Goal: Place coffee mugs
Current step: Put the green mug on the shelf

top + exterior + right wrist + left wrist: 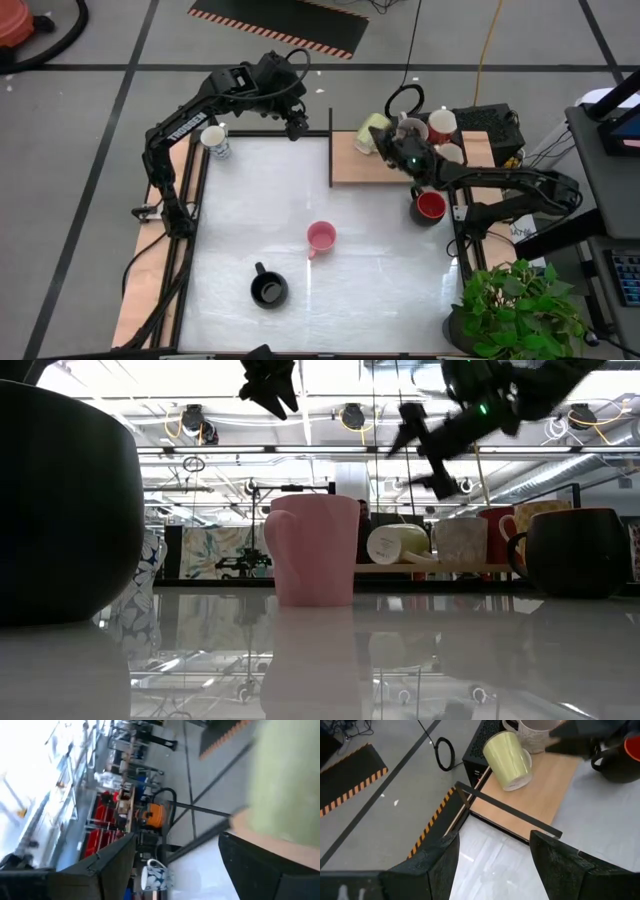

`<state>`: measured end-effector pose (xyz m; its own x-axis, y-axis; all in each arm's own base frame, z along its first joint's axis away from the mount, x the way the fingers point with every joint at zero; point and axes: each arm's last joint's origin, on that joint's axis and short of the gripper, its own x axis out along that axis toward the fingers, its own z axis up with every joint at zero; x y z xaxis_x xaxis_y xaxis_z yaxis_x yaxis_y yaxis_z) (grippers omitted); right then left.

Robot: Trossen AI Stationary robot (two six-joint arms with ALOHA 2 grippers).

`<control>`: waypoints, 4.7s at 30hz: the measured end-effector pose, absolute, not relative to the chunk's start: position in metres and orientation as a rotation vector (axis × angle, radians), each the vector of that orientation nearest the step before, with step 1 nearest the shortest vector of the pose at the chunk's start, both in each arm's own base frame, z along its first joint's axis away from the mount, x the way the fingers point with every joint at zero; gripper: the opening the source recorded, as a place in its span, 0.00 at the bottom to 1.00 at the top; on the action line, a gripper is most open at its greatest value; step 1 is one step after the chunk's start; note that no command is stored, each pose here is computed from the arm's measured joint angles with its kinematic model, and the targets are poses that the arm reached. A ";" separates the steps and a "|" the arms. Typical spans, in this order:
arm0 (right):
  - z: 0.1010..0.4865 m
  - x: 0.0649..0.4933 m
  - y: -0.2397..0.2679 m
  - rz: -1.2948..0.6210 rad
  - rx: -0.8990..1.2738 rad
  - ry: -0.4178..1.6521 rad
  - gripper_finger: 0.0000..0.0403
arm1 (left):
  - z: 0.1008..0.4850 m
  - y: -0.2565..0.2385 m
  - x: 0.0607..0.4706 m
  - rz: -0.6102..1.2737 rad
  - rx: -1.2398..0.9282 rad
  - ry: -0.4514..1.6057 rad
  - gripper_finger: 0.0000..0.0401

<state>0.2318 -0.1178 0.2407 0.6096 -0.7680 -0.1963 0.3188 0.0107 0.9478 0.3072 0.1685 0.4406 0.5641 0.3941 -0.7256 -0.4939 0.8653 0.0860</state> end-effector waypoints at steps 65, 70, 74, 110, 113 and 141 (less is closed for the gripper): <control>0.281 0.202 -0.358 -0.546 0.946 0.852 0.60 | 0.439 0.145 0.317 0.574 -0.304 0.791 0.61; 0.277 0.203 -0.357 -0.497 0.969 0.832 0.55 | 0.439 0.145 0.317 0.577 -0.310 0.790 0.61; 0.264 0.202 -0.353 -0.455 1.023 0.846 0.51 | 0.439 0.145 0.317 0.582 -0.320 0.786 0.61; 0.336 0.218 -0.288 -0.576 0.785 0.742 0.02 | 0.438 0.146 0.316 0.628 -0.289 0.805 0.61; 0.343 0.221 -0.277 -0.583 0.758 0.753 0.02 | 0.438 0.147 0.316 0.632 -0.286 0.803 0.61; 0.339 0.285 -0.190 -0.763 0.430 0.994 0.02 | 0.440 0.124 0.327 0.624 -0.342 0.752 0.61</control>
